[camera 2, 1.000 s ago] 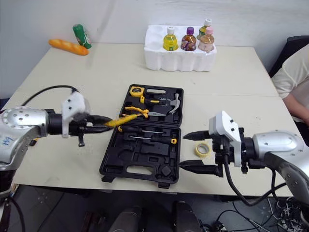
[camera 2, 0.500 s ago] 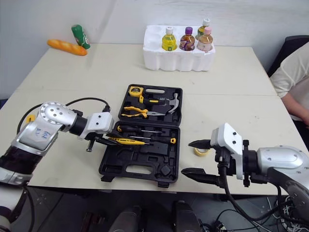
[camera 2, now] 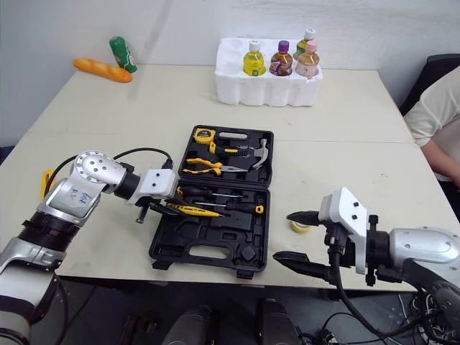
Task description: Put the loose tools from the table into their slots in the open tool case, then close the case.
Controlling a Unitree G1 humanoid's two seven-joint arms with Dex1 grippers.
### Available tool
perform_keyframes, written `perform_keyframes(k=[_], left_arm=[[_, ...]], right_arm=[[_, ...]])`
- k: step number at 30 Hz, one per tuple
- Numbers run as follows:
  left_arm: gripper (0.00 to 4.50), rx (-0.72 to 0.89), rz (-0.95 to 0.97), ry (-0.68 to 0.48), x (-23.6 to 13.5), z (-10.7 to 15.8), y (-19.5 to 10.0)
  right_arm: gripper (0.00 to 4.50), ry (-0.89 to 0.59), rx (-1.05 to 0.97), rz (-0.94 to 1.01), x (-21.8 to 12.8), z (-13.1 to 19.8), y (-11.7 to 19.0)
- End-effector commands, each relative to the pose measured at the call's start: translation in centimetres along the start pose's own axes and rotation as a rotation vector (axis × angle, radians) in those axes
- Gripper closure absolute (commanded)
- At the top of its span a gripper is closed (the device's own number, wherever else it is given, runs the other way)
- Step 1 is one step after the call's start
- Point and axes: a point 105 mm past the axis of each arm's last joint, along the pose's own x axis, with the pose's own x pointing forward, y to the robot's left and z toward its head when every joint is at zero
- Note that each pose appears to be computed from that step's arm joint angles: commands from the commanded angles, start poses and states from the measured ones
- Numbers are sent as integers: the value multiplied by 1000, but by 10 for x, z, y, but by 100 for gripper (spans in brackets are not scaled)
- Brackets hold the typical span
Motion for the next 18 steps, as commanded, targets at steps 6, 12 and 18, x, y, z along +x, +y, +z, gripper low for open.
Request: perform_keyframes(k=[6,12,18], left_arm=[[260,-59,-8,-71,-2,13,0],[46,-51,-42,-179,-28,20,-6],[133,-155,31,-443,-22,23,4]], right_arm=[[0,-29,-47,-21,0,10,-4],[0,-33,-40,-1,1,10,-1],[0,-40,-40,0,4,10,-3]])
